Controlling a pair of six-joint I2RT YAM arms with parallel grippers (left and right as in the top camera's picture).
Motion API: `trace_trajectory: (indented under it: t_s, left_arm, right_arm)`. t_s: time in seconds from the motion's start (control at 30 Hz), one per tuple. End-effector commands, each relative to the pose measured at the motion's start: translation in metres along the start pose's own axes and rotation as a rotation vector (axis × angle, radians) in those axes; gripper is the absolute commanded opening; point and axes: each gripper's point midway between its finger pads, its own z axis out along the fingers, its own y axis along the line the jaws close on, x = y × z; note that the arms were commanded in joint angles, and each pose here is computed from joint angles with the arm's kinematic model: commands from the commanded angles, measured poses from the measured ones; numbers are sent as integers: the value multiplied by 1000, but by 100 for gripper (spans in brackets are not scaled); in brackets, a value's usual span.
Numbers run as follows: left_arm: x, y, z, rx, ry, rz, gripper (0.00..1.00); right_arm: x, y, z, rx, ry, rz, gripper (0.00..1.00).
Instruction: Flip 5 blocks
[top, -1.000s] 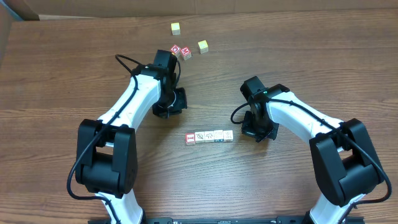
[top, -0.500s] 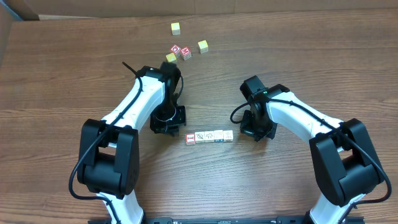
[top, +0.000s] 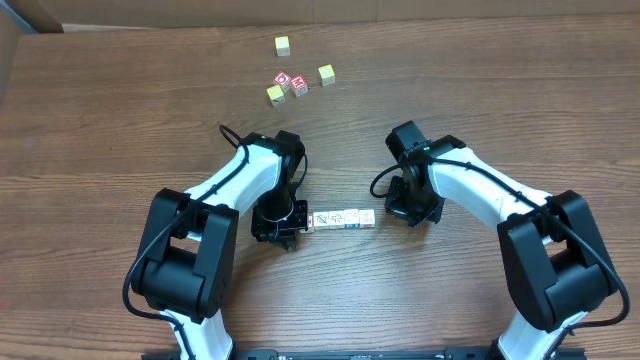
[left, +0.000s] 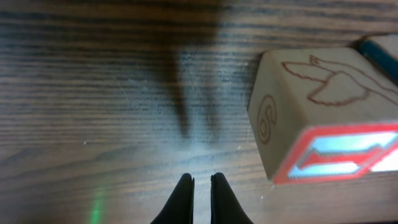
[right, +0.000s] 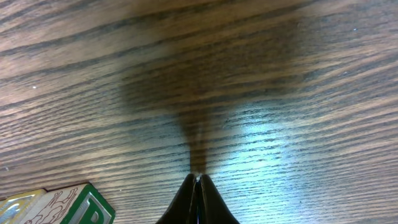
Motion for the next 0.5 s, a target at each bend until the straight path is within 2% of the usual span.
trace_trajectory:
  t_s: [0.0,0.47]
  left_arm:
    - [-1,-5,2,26,0,-27,4]
    - [-14,-12,-3,59,-63,-93,4]
  right_arm:
    - [1,-1,1,-2,0,6,4]
    - [0,-2,1,0,-3,6,4]
